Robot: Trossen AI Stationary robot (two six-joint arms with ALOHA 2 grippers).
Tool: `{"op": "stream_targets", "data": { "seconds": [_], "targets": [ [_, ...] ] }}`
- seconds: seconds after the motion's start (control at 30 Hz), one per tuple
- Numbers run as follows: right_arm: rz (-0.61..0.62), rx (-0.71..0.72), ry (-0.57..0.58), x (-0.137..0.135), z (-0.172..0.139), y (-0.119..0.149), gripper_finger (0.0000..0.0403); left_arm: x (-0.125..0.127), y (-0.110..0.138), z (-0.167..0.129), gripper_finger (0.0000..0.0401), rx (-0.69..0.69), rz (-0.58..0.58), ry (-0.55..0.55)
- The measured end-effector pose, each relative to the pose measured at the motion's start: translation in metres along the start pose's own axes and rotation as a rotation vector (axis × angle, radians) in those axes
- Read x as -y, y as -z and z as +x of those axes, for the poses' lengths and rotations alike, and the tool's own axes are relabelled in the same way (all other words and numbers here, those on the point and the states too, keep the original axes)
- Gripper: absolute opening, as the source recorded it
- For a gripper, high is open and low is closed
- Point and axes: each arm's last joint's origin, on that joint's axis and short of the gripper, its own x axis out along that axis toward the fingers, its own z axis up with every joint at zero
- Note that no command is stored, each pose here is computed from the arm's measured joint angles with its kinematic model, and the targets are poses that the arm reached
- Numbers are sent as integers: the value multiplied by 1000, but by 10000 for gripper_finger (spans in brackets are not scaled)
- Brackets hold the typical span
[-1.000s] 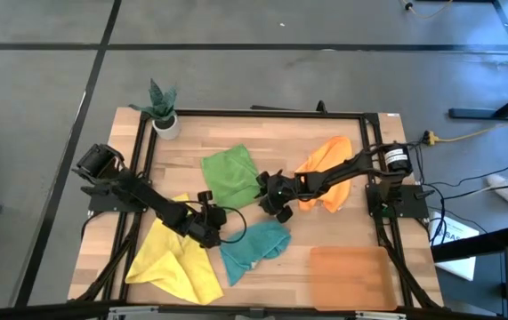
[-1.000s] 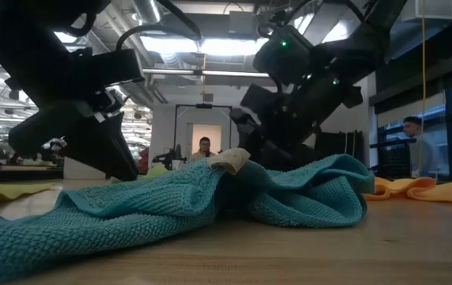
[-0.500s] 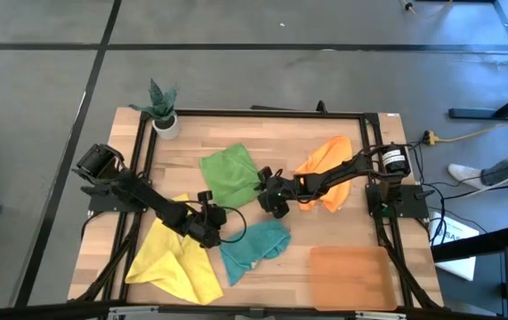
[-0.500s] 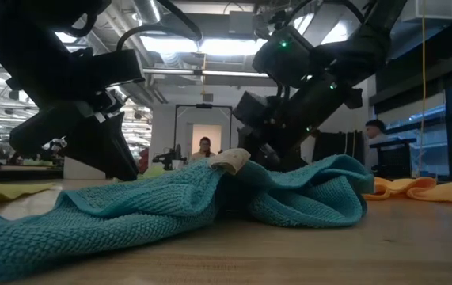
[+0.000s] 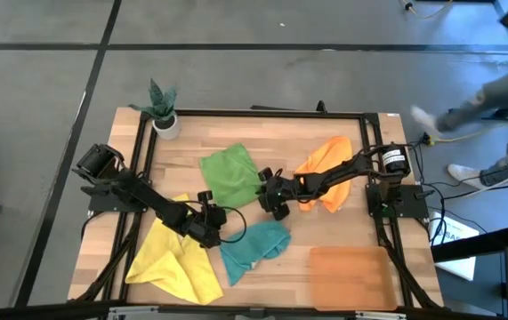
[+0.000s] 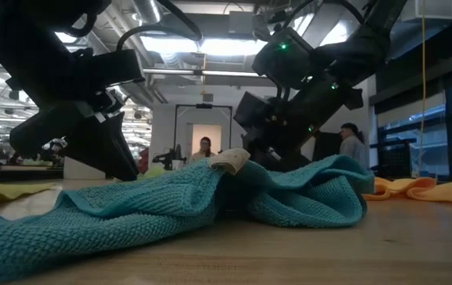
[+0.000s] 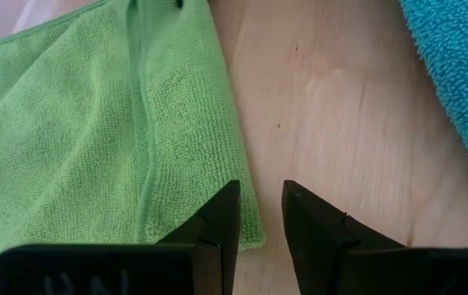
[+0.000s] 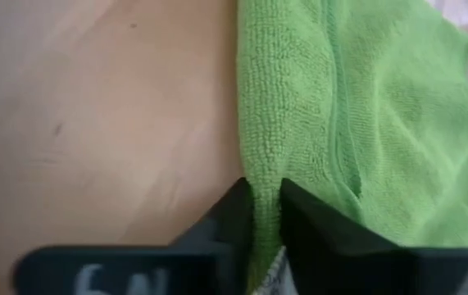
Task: Roll microfiber towels into tight, uniform cylinder then place into a basket
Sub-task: Roll the green microfiber towel
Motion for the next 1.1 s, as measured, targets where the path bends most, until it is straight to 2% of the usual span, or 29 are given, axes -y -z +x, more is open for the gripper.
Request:
{"op": "stream_targets", "data": {
  "seconds": [0.07, 0.13, 0.3, 0.57, 0.7, 0.8, 0.93, 1.1],
  "targets": [
    [0, -1, -3, 0, 0, 0, 18, 0, 0, 0, 83, 0, 0, 0],
    [0, -1, -3, 0, 0, 0, 10, 0, 0, 0, 83, 0, 0, 0],
    [0, -1, -4, 0, 0, 0, 17, 0, 0, 0, 83, 0, -5, 0],
    [0, -1, -3, 0, 0, 0, 9, -5, -3, 4, 90, 0, -136, -11],
    [2, -1, -3, 0, 0, 0, 10, -4, -9, 6, 100, 35, -195, 23],
    [3, 0, -3, 0, 0, 0, 8, -4, -11, 6, 105, 43, -159, 30],
    [3, 0, -3, 0, 0, 0, 9, -5, -10, 6, 104, 40, -29, 25],
    [5, 0, -3, 0, 0, 0, 9, -5, -9, 6, 105, 24, -6, 17]
  ]
}}
